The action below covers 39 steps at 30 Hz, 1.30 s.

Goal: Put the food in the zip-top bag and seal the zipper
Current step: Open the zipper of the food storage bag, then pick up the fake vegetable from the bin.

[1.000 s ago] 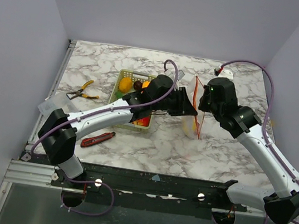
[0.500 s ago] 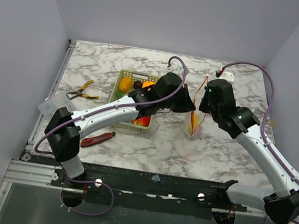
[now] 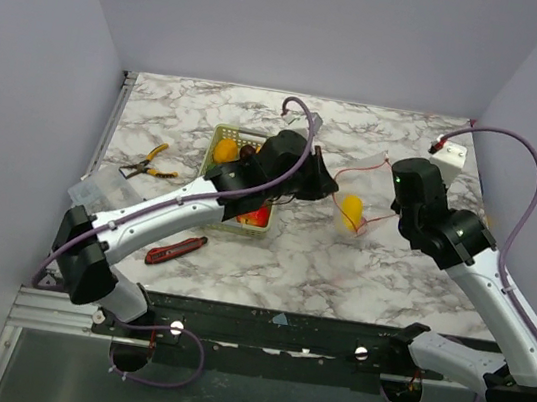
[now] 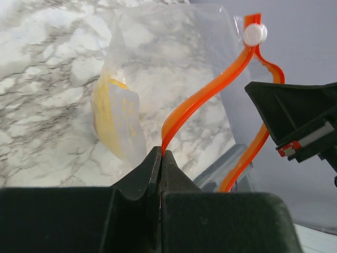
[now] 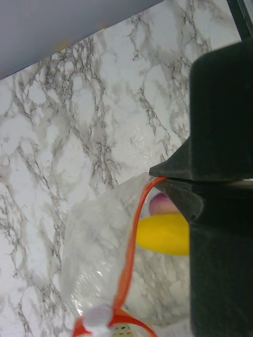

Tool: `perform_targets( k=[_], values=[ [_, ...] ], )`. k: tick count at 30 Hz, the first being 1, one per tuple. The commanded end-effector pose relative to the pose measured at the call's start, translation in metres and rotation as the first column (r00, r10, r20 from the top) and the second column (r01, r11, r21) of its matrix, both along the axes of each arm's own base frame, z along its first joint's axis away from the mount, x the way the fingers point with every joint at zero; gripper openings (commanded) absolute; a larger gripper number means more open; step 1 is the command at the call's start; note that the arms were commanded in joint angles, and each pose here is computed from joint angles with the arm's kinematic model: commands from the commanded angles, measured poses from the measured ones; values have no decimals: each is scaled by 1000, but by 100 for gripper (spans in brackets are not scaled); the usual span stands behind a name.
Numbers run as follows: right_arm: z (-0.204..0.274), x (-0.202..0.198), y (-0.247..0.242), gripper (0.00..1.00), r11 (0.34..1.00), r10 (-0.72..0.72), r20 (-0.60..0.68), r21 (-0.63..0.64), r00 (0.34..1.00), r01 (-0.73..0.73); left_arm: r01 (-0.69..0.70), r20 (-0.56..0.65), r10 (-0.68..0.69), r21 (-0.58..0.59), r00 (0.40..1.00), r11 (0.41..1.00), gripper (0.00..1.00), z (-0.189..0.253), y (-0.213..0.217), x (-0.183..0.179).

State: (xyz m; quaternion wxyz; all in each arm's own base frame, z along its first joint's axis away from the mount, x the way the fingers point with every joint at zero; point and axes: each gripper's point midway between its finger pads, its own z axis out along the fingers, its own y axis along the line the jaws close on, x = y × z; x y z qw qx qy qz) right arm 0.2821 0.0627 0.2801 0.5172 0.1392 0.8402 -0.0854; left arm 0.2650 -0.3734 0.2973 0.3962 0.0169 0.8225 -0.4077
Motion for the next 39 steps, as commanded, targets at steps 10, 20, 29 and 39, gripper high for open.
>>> perform_targets(
  k=[10, 20, 29, 39],
  values=[
    [-27, -8, 6, 0, 987, 124, -132, -91, 983, -136, 270, -252, -302, -152, 919, 951, 0, -68, -66, -22],
    [-67, -3, 50, 1, 949, 314, -167, 40, 935, -312, 292, -233, -322, -155, 918, 944, 40, -87, -32, -23],
    [-65, -3, 67, 1, 920, 389, -122, 107, 913, -377, 239, -53, -241, -37, 969, 970, 68, -71, 31, -7],
    [-72, -3, 66, 1, 920, 389, -123, 96, 913, -380, -133, -6, 151, 447, 988, 885, 77, -116, 153, 71]
  ],
)
